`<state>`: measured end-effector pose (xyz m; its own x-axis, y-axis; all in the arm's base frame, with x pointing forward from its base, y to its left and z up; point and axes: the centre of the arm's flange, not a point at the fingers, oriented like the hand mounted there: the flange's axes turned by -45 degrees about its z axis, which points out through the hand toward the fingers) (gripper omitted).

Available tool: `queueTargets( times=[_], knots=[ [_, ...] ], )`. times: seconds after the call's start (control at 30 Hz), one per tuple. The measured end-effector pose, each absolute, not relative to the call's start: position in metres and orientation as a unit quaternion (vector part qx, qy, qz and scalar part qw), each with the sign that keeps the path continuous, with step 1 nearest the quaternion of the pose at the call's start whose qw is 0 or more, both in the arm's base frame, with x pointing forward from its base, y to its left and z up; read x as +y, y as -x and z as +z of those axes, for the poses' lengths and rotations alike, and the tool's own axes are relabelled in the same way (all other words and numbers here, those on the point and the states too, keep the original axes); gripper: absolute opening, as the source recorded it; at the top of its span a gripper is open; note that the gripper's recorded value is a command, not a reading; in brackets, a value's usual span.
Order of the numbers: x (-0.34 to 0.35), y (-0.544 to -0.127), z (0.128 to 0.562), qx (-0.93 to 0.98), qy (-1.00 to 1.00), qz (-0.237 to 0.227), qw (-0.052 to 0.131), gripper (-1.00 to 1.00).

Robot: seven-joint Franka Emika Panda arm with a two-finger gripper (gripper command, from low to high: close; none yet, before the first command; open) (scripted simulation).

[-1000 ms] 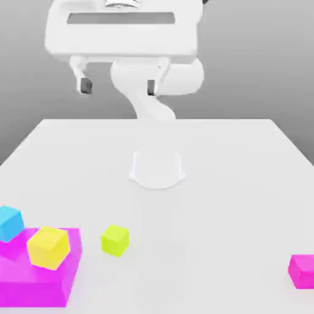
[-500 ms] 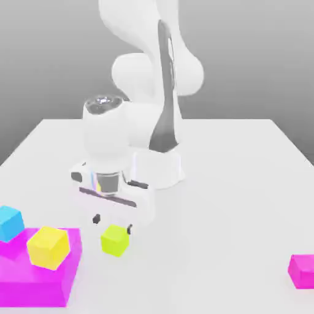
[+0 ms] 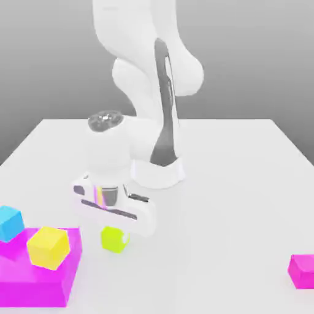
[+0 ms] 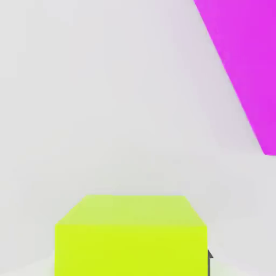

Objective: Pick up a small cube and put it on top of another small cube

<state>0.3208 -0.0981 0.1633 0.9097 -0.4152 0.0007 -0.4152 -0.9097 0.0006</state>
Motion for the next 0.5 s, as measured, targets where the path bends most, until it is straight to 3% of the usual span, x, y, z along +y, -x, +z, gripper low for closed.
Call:
queueTargets(
  times=[0.1,0.23,0.5],
  knots=[
    [-0.098,-0.32,0.186,-0.211,-0.977,0.0,0.0,-1.0],
    [-0.083,-0.356,0.197,-0.176,-0.984,-0.003,0.003,-1.0],
    [0.154,-0.428,0.219,0.118,-0.993,-0.005,0.005,-1.0]
  ],
)
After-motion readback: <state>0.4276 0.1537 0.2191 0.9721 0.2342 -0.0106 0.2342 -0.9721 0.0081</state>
